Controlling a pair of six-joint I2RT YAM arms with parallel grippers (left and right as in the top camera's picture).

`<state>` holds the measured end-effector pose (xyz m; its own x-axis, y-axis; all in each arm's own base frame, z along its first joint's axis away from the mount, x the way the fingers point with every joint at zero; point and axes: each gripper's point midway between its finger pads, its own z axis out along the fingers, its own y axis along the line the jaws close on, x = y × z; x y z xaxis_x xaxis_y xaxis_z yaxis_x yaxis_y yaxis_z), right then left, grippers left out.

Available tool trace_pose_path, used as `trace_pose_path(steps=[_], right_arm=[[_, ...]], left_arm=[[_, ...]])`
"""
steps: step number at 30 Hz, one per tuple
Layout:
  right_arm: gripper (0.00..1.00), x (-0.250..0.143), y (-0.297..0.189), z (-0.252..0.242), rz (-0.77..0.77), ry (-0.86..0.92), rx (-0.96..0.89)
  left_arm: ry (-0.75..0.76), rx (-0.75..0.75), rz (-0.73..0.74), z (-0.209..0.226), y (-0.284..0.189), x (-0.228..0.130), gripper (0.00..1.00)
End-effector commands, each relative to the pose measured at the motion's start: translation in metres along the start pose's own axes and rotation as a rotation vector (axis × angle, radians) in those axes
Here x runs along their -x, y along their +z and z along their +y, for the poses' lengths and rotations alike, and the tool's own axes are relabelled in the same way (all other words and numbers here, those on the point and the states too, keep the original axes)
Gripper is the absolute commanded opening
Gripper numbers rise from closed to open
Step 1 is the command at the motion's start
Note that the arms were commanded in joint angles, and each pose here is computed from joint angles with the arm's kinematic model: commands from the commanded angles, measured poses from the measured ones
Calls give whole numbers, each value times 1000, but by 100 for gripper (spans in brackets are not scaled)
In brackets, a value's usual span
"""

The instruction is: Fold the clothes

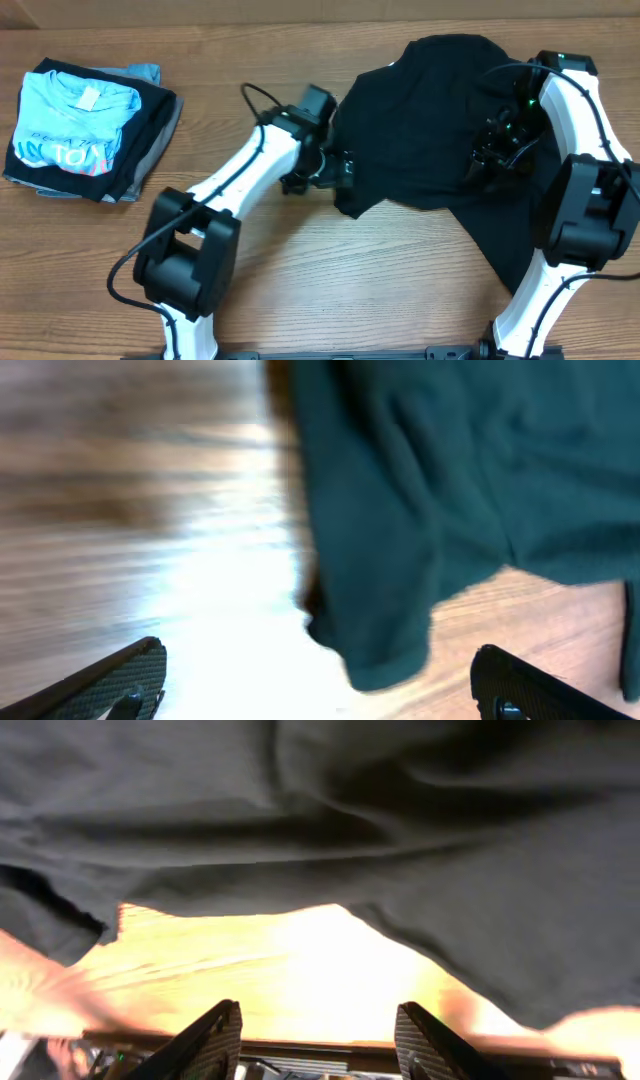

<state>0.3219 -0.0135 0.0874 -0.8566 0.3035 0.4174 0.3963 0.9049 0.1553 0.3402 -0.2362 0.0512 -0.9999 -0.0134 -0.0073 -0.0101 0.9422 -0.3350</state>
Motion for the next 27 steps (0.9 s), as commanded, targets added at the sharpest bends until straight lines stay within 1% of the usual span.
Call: trace_pose_path(steps=[1,7,8,9,10,12,14,16,17,20,21,22,24,25,27], right_arm=[[54,-6,-19,-13,-75,79,-84],[53,-7,-20,-24,-80,100,-138],[51,-7,-20,-24,-80,103,-138],[50,-7,-20,-23,-81,109,-138],[46,-7,-20,-23,-81,112,-139],[44,-8,-19,-23,-78,112,-140],[44,-8,-18,-25,-73,114,-145],[43,-10,-16,-28,-65,117,-158],[43,-11,-13,-29,-55,119,-160],[43,-16,-5,-32,-25,124,-167],[43,-16,-4,-33,-21,124,-172],[41,-16,-3,-34,-21,124,-179],[37,-17,-5,-34,-27,123,-177],[37,-19,-8,-33,-35,122,-175],[37,-26,-21,-30,-82,113,-164]], left_arm=[[32,-5,34,5,22,-12,100],[14,-27,7,3,45,-18,100],[10,-28,7,4,46,-19,99],[11,-30,4,4,47,-19,95],[8,-32,-1,4,48,-18,87],[10,-39,-10,2,48,-15,75],[17,-46,-20,-1,48,-14,68],[30,-56,-33,-6,49,-12,64],[37,-62,-40,-9,49,-11,59],[38,-70,-49,-13,50,-10,37],[40,-73,-54,-14,50,-9,33],[42,-76,-59,-15,50,-8,27],[45,-82,-69,-16,49,-5,7],[50,-84,-76,-16,47,-3,4],[74,-74,-95,-10,39,7,4]])
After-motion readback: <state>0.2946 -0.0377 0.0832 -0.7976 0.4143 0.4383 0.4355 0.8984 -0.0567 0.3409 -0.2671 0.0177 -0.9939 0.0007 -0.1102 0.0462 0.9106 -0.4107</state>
